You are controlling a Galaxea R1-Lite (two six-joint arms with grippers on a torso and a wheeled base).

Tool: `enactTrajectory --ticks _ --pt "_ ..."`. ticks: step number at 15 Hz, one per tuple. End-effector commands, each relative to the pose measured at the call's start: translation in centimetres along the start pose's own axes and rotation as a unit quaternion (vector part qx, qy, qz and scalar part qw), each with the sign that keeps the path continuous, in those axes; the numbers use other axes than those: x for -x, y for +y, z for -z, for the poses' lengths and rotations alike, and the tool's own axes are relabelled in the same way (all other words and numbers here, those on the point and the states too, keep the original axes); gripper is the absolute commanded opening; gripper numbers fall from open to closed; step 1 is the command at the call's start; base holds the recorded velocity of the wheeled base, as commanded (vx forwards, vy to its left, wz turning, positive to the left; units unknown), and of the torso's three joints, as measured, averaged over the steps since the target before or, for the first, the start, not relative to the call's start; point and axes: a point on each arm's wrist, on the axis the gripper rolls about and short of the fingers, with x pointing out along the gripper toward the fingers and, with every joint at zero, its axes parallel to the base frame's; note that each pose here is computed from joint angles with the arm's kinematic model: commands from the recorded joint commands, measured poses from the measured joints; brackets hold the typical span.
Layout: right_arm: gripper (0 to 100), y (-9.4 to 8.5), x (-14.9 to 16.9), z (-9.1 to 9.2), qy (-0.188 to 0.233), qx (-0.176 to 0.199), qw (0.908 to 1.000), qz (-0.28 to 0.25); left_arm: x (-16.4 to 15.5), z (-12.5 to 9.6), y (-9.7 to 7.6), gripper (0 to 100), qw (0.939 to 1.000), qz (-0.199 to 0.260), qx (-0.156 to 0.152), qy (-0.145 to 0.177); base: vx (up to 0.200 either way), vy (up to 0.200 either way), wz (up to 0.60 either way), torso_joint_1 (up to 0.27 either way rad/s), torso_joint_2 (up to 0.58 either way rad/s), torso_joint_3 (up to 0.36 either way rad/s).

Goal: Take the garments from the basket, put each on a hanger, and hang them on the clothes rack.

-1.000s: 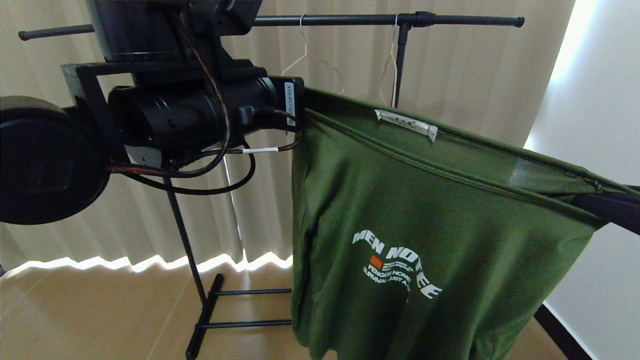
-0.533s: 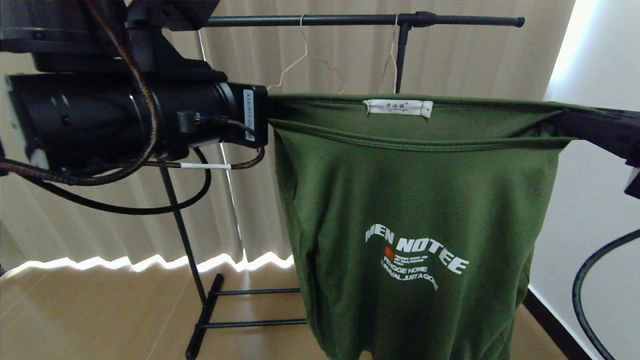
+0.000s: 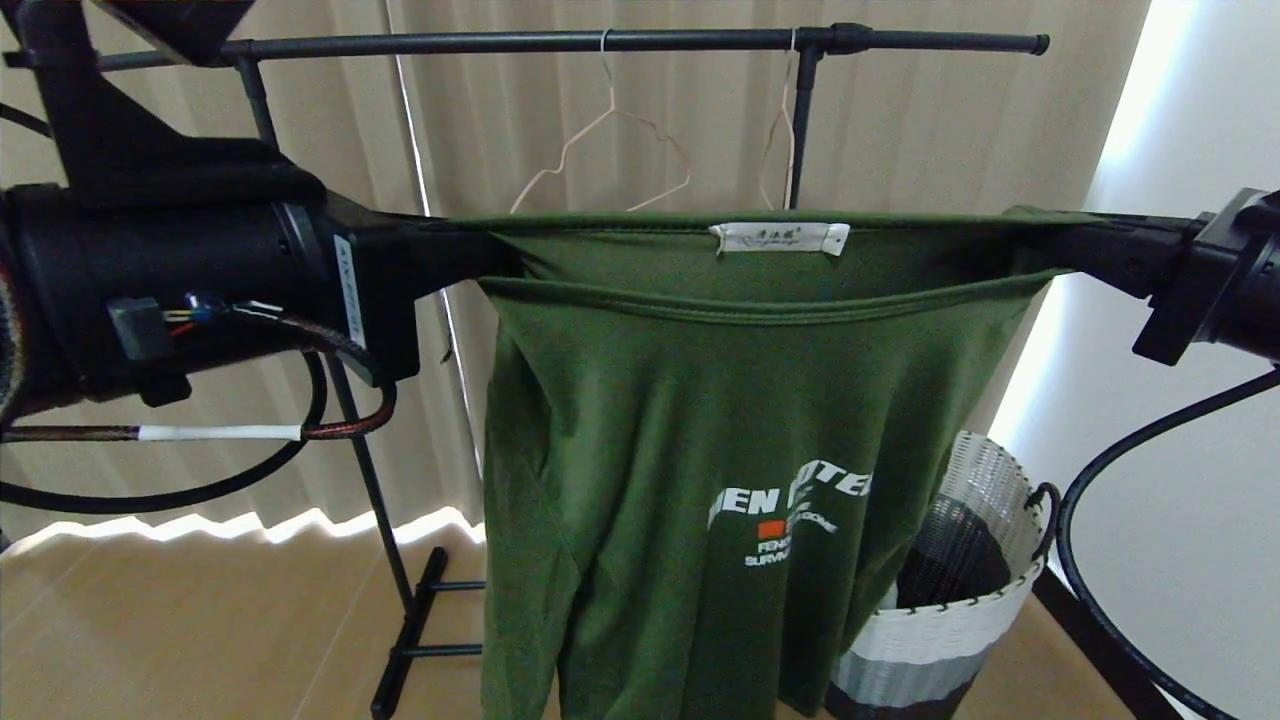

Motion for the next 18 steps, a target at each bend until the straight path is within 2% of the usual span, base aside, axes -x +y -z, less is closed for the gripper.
enactTrajectory --ticks 1,3,5,7,8,9,10,14,17,18 --pt "100 0.0 -0.2 0.2 0.003 -0.001 1.0000 -0.001 0.5 -0.2 0.0 0 1.0000 -0.003 0.001 -0.010 0.000 0.000 0.00 0.000 0.00 0.000" --pt "100 0.1 0.4 0.4 0.002 0.000 1.0000 -0.002 0.0 -0.3 0.4 0 0.9996 -0.023 0.002 -0.018 0.000 0.000 0.00 0.000 0.00 0.000" --pt "100 0.4 1.3 0.3 -0.004 0.000 1.0000 -0.008 -1.0 -0.1 1.1 0 0.9964 -0.083 0.007 -0.017 0.000 0.000 0.00 0.000 0.00 0.000" --pt "100 0.7 2.1 0.3 -0.009 0.000 0.9998 -0.019 -2.6 -0.1 1.5 0 0.9892 -0.139 0.032 -0.034 0.000 0.000 0.00 0.000 0.00 0.000" --pt "100 0.9 2.4 0.2 -0.013 0.002 0.9993 -0.035 -3.3 0.1 1.7 0 0.9860 -0.158 0.038 -0.036 0.000 0.000 0.00 0.000 0.00 0.000" --pt "100 1.2 3.2 0.2 -0.018 0.001 0.9974 -0.070 -4.4 0.5 2.4 0 0.9798 -0.192 0.042 -0.037 0.000 0.000 0.00 0.000 0.00 0.000" --pt "100 1.4 3.7 0.1 -0.021 -0.001 0.9961 -0.086 -4.8 0.6 2.7 0 0.9778 -0.202 0.042 -0.039 0.000 0.000 0.00 0.000 0.00 0.000" --pt "100 1.6 4.5 -0.2 -0.031 -0.013 0.9953 -0.090 -4.8 0.9 3.3 0 0.9758 -0.211 0.043 -0.036 0.000 0.000 0.00 0.000 0.00 0.000" --pt "100 0.9 4.4 0.6 -0.015 -0.019 0.9982 -0.055 -4.0 1.7 3.2 0 0.9760 -0.212 0.042 -0.023 0.000 0.000 0.00 0.000 0.00 0.000" --pt "100 -0.6 4.7 1.9 0.006 -0.024 0.9996 0.013 -2.2 2.7 3.6 0 0.9747 -0.220 0.039 -0.012 0.000 0.000 0.00 0.000 0.00 0.000"
